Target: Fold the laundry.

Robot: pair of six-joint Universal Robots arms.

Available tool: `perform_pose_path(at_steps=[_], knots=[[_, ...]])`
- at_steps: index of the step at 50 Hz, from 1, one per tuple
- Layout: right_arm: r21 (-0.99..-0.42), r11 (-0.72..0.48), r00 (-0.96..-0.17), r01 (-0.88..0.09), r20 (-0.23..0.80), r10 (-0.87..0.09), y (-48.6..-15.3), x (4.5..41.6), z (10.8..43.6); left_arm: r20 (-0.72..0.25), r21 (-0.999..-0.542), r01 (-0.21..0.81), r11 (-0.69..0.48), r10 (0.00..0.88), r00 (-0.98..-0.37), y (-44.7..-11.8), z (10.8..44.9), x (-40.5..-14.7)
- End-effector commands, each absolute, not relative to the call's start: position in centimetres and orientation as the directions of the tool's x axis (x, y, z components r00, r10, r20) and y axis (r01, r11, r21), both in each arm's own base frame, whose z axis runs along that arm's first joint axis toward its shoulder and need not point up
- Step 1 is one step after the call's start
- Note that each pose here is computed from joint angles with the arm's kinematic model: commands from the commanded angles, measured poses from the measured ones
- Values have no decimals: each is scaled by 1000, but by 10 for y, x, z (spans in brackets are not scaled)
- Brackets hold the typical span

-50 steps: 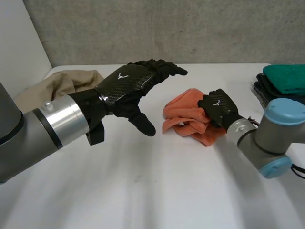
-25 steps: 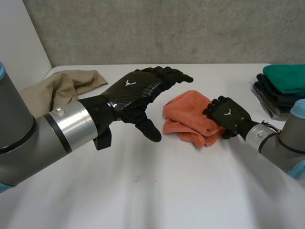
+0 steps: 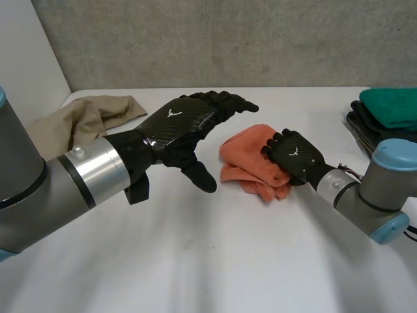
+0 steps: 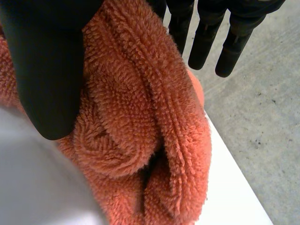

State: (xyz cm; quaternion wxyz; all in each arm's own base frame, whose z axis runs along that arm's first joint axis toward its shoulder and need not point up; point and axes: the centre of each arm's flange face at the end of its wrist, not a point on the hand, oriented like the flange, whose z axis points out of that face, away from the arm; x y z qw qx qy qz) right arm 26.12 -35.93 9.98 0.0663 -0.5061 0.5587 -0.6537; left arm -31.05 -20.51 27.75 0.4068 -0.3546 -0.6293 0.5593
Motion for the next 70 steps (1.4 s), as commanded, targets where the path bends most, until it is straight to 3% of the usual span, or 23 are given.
perform_pose_path(at_steps=[1,7,10,18,19,23,30,36,43,47,52,57,61,62,65,68,70], knots=[[-799,-378,-480,-467,588,-651,-360,273,100,120,-992,-12,127,896,-428,-208,278,-307],[-801,-399,-491,-447,592,-639,-367,282,106,121,-992,-15,127,891,-438,-211,279,-303],[-815,-403,-541,-417,578,-611,-376,285,124,117,-992,-18,122,889,-442,-212,280,-302],[-813,-524,-810,-254,474,-344,-420,269,228,95,-995,-42,85,891,-445,-213,295,-300],[-799,-557,-858,-228,436,-274,-431,256,249,92,-996,-49,78,891,-444,-213,299,-300],[-772,-591,-918,-237,376,-124,-456,214,280,94,-995,-64,73,892,-443,-212,305,-300],[-772,-552,-918,-315,395,-28,-490,149,274,101,-994,-69,79,895,-435,-209,305,-302],[-800,-445,-903,-403,427,50,-520,84,223,109,-994,-59,93,901,-421,-205,298,-306],[-805,-311,-848,-506,531,6,-527,49,148,119,-993,-44,110,905,-408,-201,287,-311],[-794,-255,-817,-552,576,-25,-520,42,133,116,-993,-41,109,906,-406,-201,286,-312],[-805,-278,-833,-524,553,-31,-507,54,163,107,-994,-46,97,908,-404,-201,290,-312],[-854,-308,-893,-418,449,-32,-481,64,227,97,-995,-57,80,911,-401,-199,299,-312],[-920,-216,-943,-328,331,24,-460,46,261,90,-996,-62,71,913,-398,-197,304,-310],[-937,-146,-948,-318,313,56,-451,38,267,88,-996,-63,68,913,-398,-196,305,-310],[-936,-35,-933,-349,344,105,-443,21,271,83,-996,-69,60,911,-403,-196,308,-309],[-884,106,-872,-455,466,151,-437,0,275,80,-996,-71,56,911,-404,-194,310,-308],[-820,158,-795,-551,573,198,-436,-14,286,76,-996,-80,47,910,-408,-193,313,-307]])
